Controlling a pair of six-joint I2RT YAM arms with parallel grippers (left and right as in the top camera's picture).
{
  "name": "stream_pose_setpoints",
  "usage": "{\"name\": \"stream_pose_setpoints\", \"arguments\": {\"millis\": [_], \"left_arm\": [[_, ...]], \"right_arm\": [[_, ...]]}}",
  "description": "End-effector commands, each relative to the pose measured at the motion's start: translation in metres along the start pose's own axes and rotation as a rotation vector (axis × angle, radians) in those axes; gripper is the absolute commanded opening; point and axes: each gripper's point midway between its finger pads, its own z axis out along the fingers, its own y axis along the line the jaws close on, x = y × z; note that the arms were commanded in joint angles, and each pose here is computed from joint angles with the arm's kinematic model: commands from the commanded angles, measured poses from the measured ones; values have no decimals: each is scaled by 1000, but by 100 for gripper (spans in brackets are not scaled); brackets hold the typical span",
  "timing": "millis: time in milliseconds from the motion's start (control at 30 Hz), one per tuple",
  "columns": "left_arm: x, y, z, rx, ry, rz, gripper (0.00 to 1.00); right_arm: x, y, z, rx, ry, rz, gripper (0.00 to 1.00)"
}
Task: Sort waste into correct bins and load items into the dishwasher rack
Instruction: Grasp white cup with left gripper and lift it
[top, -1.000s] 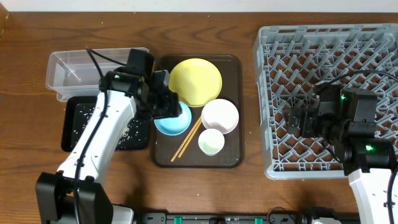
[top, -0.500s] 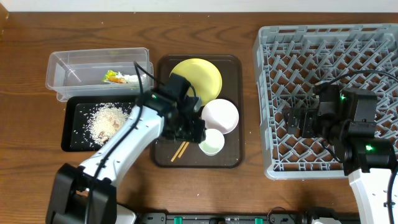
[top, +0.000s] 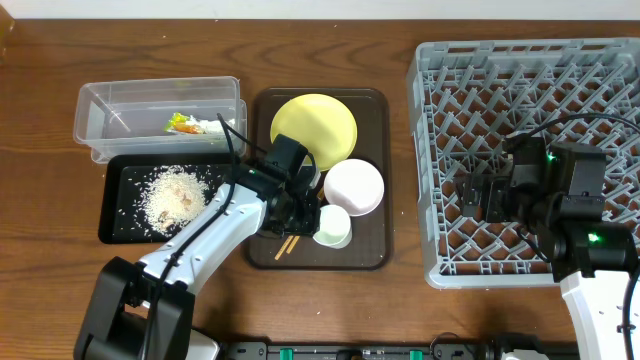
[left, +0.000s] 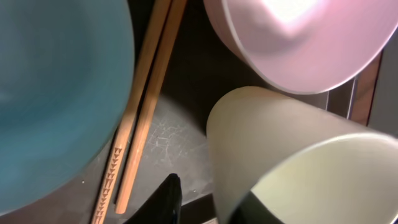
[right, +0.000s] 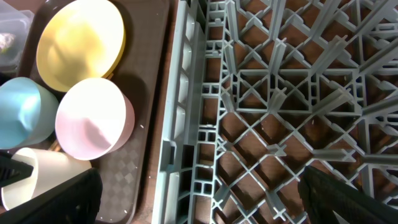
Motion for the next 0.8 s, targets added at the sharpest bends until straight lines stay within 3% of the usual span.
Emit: {"name": "stream_pose_setpoints", "arguments": {"millis": [0,133,467,767], "left_arm": [[1,1,1,-4,4,-13,19],[3,1,1,-4,10,-26,7],[4,-27,-26,189,15,-60,6],[-38,-12,-96,371,-228,-172,6]], "right_arm": [[-6,7,-4,-18,-14,-5,99],[-6,7,-4,-19,-13,-4,99],[-6,7,-4,-18,-13,-4,99],[-17,12,4,-56,-42,-16,99]]}}
